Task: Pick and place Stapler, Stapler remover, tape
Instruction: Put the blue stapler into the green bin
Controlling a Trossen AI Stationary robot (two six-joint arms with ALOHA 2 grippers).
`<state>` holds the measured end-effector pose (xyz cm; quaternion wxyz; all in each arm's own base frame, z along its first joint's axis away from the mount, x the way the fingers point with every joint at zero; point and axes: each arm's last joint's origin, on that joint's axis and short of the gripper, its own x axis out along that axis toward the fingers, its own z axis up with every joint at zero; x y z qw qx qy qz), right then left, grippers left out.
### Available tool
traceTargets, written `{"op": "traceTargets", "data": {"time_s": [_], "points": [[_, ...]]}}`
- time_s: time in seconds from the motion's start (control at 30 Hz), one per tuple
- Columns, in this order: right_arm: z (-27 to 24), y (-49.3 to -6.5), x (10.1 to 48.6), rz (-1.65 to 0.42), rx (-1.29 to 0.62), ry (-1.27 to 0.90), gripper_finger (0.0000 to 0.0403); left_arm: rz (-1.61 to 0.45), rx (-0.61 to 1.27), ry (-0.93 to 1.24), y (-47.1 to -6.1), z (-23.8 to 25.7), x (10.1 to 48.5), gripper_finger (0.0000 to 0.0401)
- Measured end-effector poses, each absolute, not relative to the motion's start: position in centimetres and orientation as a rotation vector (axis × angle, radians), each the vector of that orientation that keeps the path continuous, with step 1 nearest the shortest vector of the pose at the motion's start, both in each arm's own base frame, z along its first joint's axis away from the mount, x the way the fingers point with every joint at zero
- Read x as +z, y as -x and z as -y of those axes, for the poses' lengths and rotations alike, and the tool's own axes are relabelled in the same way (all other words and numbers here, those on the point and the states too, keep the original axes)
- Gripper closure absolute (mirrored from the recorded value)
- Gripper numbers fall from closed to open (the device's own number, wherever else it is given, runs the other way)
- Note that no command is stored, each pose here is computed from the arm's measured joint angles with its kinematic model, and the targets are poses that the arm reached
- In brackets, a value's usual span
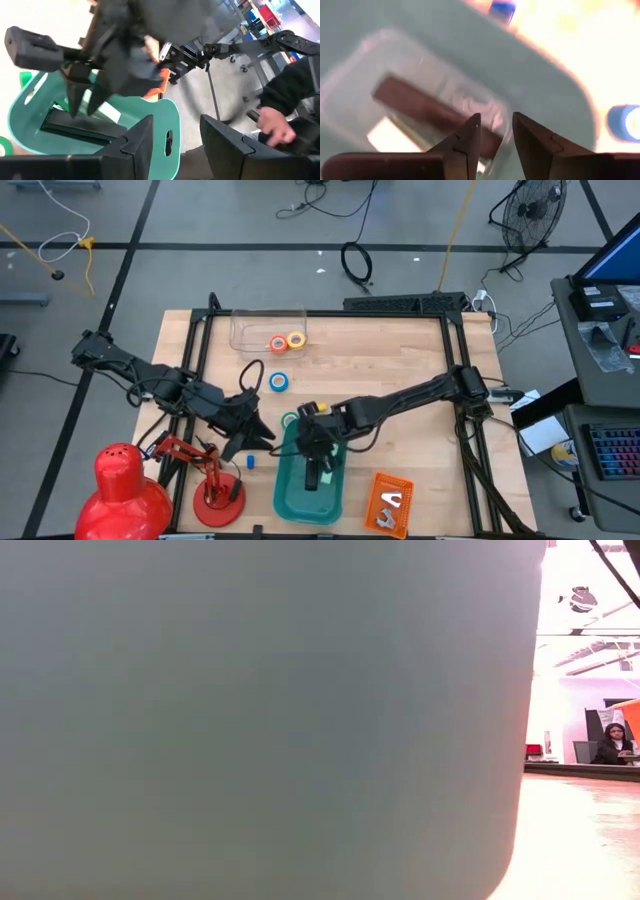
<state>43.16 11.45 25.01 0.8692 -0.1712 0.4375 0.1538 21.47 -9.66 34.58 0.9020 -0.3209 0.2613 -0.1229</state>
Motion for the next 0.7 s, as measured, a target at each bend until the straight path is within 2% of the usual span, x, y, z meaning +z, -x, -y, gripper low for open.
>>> {"op": "traceTargets", "data": {"time_s": [0.17,0.33,0.7], "points": [[-11.5,-44.1,29.5,-0.780,0.225,0.319,0.0302,-0.531,-0.229,0.675,-21.7,9.1,34.6,0.0238],[-10.6,-43.6,32.2,-0.721,0.092,0.253,0.0301,-0.520,-0.175,0.695,-22.1,8.0,34.5,0.0238],[-9.1,-39.7,35.8,-0.787,-0.080,-0.004,0.0310,-0.664,0.086,0.700,-21.9,4.1,32.8,0.0238]]}}
